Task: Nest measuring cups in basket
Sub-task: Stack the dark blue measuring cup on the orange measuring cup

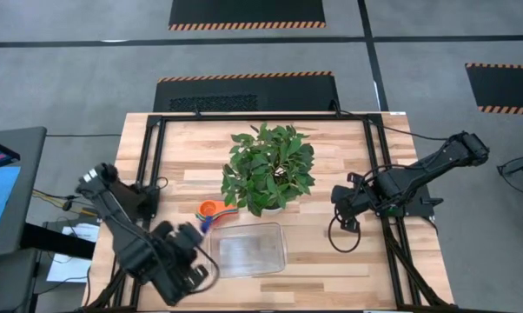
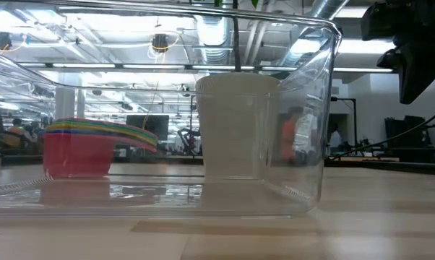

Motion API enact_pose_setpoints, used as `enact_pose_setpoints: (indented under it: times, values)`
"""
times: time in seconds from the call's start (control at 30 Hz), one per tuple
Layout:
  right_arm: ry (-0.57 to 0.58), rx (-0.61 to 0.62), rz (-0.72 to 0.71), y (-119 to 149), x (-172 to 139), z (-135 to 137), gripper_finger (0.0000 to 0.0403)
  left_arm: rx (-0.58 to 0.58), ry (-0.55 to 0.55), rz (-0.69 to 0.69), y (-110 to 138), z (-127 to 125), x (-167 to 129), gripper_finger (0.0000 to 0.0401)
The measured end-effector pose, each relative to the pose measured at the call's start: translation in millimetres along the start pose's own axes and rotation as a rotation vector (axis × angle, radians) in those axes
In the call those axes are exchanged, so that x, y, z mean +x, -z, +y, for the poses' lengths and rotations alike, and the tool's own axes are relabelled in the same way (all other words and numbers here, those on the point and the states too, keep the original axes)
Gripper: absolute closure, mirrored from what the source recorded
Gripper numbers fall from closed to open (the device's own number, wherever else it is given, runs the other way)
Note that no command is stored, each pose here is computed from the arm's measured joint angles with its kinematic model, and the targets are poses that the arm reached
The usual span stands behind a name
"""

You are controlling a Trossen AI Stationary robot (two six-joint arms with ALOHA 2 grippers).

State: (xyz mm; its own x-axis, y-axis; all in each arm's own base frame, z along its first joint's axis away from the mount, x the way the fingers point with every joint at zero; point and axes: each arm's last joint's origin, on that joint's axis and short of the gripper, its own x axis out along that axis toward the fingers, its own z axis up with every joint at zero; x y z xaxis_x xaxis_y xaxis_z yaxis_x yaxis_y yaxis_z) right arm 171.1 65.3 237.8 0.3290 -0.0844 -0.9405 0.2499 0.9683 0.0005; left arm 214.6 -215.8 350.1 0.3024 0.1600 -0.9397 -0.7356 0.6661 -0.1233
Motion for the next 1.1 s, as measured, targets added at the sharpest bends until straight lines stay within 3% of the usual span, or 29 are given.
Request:
enact_pose_setpoints:
  times: [0.13,0.33,0.5,0.63,0.8,0.97,1.1]
  values:
    - [-0.001,-0.004,0.000,0,0,0,0.0370,-0.241,0.027,-0.131,8,29,10,0.0401]
    - [0.000,-0.006,0.000,0,0,0,0.0370,-0.523,0.271,-0.332,14,64,37,0.0401]
    - [0.000,-0.006,0.000,0,0,0,0.0370,-0.706,0.409,-0.521,2,72,81,0.0401]
    - [0.000,-0.005,0.000,0,0,0,0.0370,-0.779,0.459,-0.622,-4,66,103,0.0401]
    - [0.000,-0.003,0.000,0,0,0,0.0370,-0.780,0.501,-0.734,2,43,124,0.0401]
    - [-0.001,-0.002,0.000,0,0,0,0.0370,-0.799,0.491,-0.756,13,22,145,0.0401]
    - [-0.037,0.051,-0.046,-4,0,4,0.0370,-0.766,0.486,-0.769,19,13,145,0.0401]
